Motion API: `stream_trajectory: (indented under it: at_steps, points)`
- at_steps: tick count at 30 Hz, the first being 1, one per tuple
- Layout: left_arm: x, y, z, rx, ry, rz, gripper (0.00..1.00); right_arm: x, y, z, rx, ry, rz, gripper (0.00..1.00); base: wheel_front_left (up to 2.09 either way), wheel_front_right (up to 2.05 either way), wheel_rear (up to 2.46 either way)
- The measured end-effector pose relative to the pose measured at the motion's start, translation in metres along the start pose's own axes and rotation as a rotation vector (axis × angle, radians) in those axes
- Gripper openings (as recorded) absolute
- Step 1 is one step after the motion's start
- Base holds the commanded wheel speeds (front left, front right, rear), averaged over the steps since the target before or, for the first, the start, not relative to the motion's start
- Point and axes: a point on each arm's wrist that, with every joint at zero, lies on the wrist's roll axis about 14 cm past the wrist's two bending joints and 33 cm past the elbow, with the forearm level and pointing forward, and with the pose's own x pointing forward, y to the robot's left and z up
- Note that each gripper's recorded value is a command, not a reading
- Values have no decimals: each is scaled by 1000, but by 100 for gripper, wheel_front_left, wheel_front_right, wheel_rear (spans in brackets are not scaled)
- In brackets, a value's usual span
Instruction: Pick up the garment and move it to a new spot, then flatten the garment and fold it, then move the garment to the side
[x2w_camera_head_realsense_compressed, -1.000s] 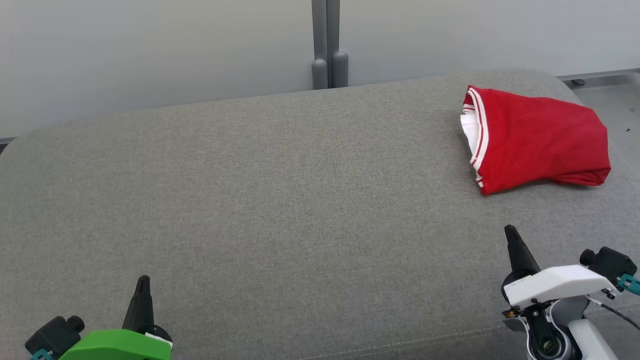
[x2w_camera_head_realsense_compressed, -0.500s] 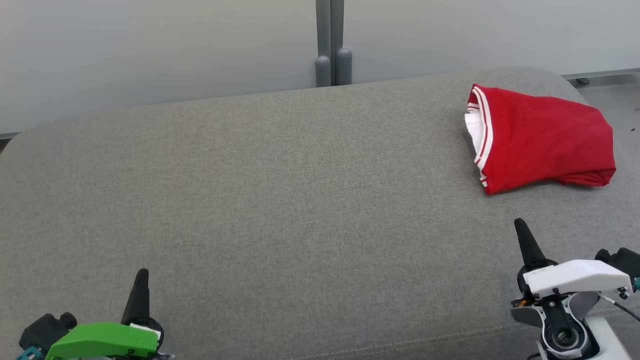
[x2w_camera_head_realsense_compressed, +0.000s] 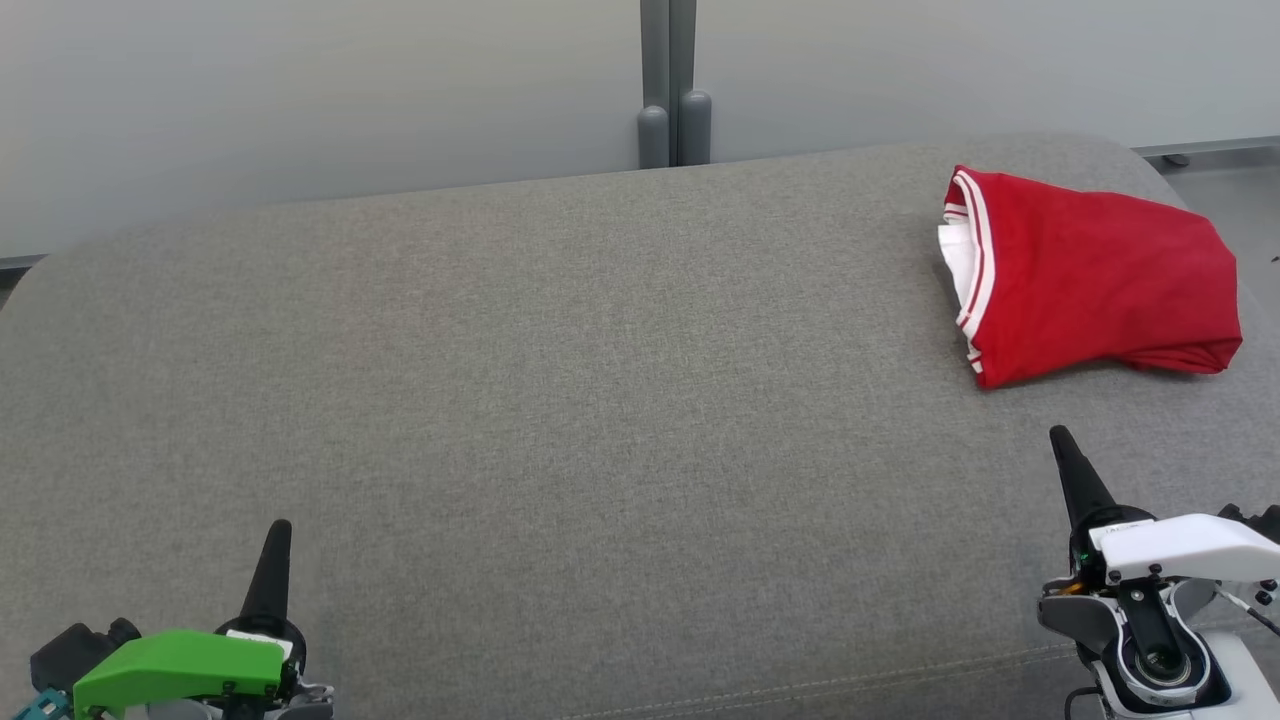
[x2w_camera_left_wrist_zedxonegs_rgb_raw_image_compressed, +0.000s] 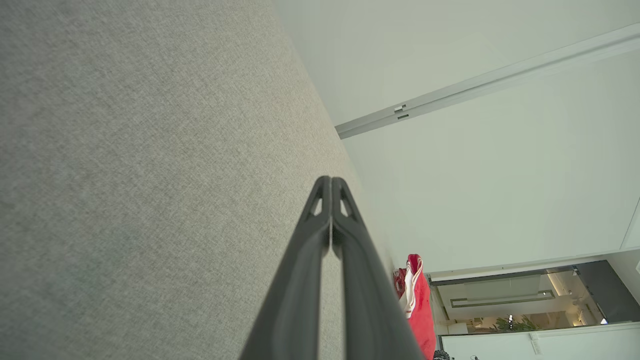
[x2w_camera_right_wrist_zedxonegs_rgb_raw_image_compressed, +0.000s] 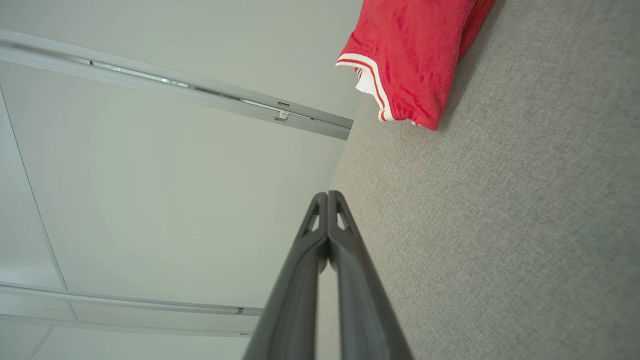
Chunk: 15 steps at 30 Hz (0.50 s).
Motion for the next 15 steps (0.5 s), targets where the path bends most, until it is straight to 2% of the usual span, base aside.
stream_trajectory:
  at_steps: [15]
  points:
    - [7, -7, 7, -190, 5, -40, 0, 5, 2, 10, 215, -15, 28, 0, 0, 0, 0]
